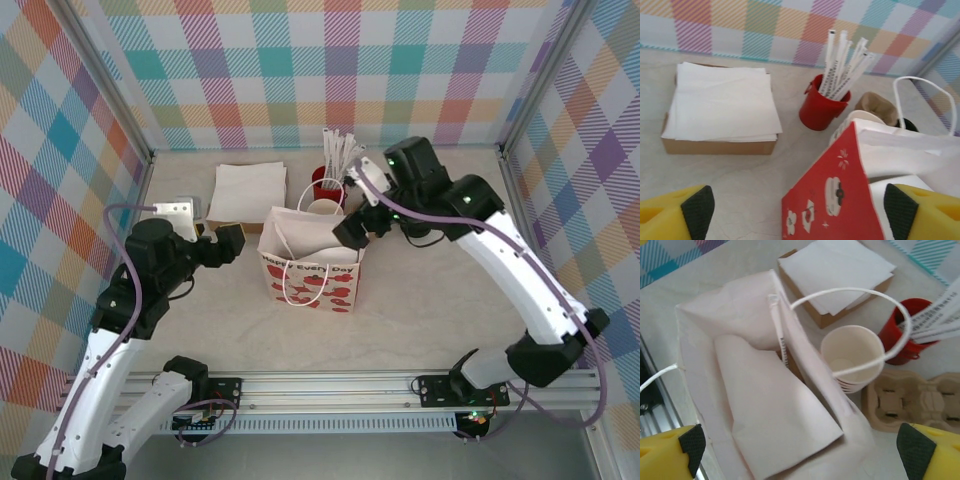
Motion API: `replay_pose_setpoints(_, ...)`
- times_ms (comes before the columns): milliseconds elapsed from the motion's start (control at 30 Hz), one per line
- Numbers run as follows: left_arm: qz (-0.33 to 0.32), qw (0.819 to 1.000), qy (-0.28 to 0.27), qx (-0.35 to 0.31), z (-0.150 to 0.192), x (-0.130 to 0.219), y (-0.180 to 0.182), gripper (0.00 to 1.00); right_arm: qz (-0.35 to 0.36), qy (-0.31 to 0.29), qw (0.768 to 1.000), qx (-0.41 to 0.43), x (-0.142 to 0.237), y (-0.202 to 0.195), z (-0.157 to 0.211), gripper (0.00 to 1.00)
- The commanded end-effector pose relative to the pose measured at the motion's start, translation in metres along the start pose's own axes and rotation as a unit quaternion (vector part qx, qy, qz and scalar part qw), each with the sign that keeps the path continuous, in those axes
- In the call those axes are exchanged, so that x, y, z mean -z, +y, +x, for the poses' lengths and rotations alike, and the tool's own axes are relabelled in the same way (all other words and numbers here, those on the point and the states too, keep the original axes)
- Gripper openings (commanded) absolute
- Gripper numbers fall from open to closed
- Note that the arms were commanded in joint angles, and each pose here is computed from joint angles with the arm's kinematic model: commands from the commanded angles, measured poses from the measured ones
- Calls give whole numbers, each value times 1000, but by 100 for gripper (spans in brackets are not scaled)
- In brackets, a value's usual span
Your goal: Pack the takeout coffee
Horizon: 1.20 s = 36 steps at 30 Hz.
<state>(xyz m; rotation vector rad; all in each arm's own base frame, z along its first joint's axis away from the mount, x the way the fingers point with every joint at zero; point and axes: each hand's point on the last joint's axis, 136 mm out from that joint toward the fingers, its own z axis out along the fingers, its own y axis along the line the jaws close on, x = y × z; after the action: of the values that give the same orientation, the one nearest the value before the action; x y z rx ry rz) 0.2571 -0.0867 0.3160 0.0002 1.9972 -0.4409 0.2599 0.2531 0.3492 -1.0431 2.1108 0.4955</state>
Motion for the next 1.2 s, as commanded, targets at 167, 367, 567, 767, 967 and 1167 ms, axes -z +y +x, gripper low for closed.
replay_pose_setpoints(167, -70, 997, -21, 35, 2, -12, 27, 100, 128, -80, 974, -168, 37, -77, 25, 100)
replay_pose_setpoints(367, -98, 994, -11, 37, 11, -21, 39, 100, 214, -98, 938, -255, 51, -122, 77, 100)
replay_pose_setpoints(567, -128, 991, -8, 39, 21, -28, 53, 100, 300, -89, 895, -319, 49, -158, 142, 100)
replay_pose_setpoints(767, -168, 985, -13, 43, 32, -27, 71, 100, 353, -60, 864, -355, 28, -182, 203, 100)
replay_pose_setpoints(967, -194, 980, -13, 42, 41, -28, 83, 100, 398, -57, 851, -337, 8, -205, 245, 100)
replay_pose_setpoints(1167, -213, 976, -9, 42, 51, -34, 94, 100, 419, -59, 844, -330, -15, -227, 275, 100)
